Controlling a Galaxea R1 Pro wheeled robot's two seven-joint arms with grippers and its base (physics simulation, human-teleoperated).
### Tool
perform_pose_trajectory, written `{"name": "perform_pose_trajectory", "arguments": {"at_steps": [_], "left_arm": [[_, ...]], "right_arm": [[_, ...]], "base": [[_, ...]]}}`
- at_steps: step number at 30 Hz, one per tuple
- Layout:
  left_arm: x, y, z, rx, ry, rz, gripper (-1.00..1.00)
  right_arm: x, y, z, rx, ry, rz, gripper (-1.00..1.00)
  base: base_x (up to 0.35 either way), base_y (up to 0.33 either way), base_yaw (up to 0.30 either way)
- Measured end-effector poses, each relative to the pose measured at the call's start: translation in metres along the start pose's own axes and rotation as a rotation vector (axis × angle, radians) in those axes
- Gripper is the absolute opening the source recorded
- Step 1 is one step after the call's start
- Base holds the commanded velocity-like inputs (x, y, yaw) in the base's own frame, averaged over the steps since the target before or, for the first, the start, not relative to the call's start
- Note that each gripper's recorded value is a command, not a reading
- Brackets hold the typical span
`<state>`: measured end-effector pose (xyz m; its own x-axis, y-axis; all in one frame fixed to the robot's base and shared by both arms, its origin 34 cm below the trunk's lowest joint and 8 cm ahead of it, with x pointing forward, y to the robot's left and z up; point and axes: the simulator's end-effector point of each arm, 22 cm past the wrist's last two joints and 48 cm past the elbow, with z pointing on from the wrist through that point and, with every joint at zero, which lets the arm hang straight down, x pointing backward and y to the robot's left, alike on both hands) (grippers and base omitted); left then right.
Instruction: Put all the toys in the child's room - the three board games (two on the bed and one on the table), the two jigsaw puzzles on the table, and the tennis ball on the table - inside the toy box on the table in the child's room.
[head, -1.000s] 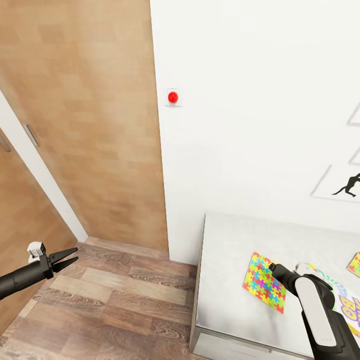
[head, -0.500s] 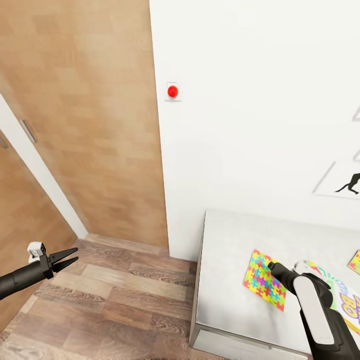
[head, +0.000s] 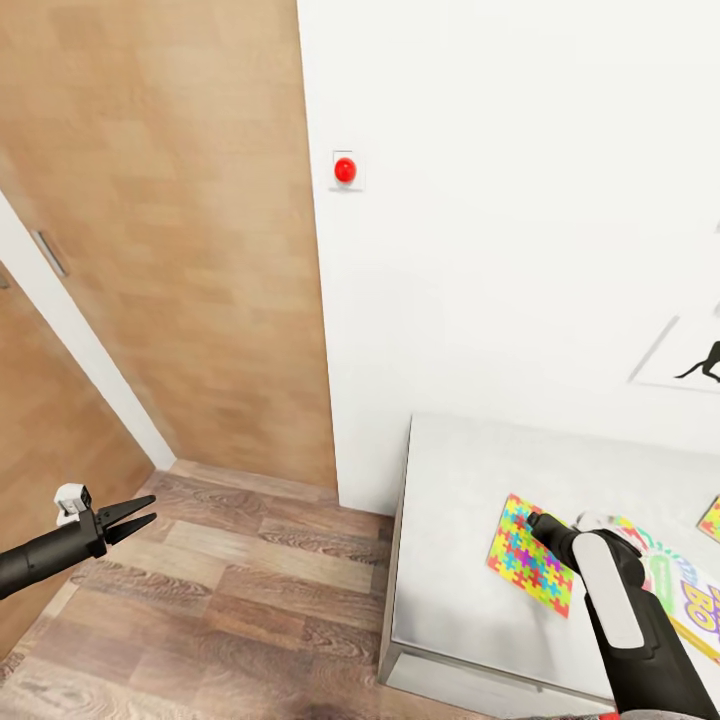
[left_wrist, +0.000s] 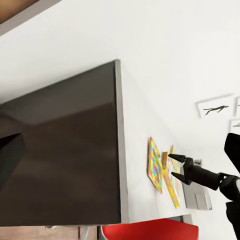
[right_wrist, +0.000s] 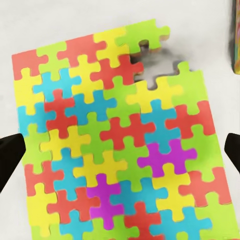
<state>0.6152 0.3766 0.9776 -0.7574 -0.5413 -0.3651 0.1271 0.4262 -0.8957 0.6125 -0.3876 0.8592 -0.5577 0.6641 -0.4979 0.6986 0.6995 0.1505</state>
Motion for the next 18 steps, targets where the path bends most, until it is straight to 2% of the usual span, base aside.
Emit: {"name": "perform_pose_trajectory", "arguments": {"at_steps": [18], "left_arm": [[0.006,0.013,0.003,-0.016,0.013,-0.02,1.0]], "right_arm": [[0.001,-0.01,0.015,0.009,0.007,-0.014,1.0]], "base": [[0.0,0.0,0.0]]}}
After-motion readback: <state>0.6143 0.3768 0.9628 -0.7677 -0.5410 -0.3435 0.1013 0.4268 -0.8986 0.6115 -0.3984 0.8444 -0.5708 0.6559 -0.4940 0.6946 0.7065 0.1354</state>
